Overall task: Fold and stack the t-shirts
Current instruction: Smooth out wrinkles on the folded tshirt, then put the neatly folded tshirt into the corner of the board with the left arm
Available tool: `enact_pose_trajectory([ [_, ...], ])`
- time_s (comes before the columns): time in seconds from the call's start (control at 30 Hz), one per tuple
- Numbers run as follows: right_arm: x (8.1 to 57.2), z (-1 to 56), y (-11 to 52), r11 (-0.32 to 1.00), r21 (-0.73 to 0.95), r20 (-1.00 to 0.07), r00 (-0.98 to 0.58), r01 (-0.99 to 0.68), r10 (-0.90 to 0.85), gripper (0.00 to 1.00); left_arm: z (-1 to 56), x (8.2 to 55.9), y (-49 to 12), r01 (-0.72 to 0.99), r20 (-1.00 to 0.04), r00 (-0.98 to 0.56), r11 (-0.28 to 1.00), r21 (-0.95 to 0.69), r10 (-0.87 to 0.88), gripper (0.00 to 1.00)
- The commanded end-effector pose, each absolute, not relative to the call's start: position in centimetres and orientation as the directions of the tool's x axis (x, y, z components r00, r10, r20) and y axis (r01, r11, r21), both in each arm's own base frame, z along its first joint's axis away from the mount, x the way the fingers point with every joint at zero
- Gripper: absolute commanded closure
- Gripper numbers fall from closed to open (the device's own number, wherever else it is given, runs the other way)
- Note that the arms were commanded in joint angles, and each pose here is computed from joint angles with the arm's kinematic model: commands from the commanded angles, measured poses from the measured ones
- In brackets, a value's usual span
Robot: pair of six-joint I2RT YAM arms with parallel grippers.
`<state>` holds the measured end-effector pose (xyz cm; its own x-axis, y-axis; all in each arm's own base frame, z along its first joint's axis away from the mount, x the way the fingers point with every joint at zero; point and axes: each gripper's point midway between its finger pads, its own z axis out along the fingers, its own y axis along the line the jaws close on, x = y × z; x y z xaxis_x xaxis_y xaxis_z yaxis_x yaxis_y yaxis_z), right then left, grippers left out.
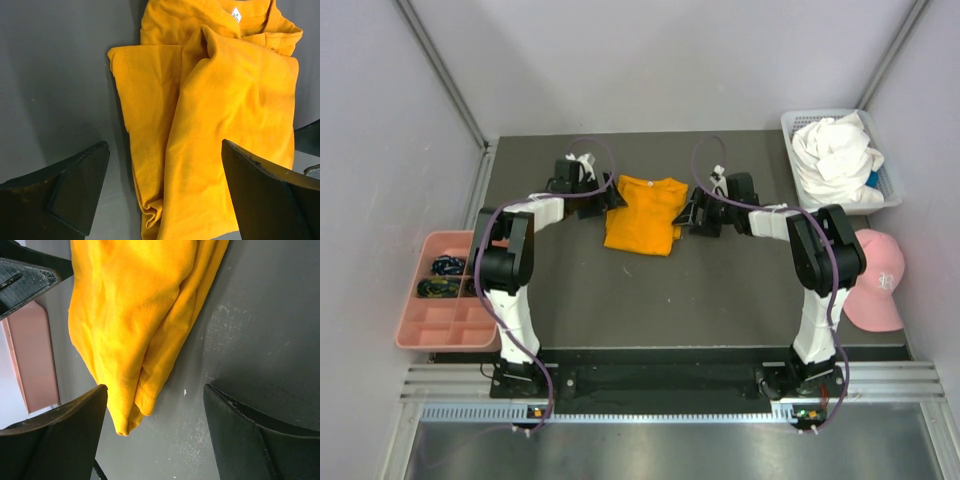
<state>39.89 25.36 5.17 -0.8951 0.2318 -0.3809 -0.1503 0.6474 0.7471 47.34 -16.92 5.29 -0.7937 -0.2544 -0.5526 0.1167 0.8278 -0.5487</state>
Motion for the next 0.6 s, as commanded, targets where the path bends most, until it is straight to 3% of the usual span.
enact_pose_trajectory([
  [0.0, 39.7, 6.5, 25.8, 0.62, 0.763, -0.398, -0.888, -0.181, 0.231, 0.23, 2.1, 45.2, -16.0, 0.064, -0.477, -0.85, 0.856, -0.513, -0.223, 0.01],
  [0.3, 39.7, 6.4, 26.0, 0.612, 0.77, -0.39, -0.893, -0.181, 0.225, 0.23, -0.7, 44.6, -21.0, 0.125, -0.4, -0.893, 0.741, -0.66, -0.205, 0.01],
  [0.57, 39.9, 6.5, 25.8, 0.624, 0.761, -0.394, -0.891, -0.18, 0.224, 0.23, -2.2, 42.0, -23.2, 0.166, -0.357, -0.928, 0.746, -0.645, -0.103, 0.02],
])
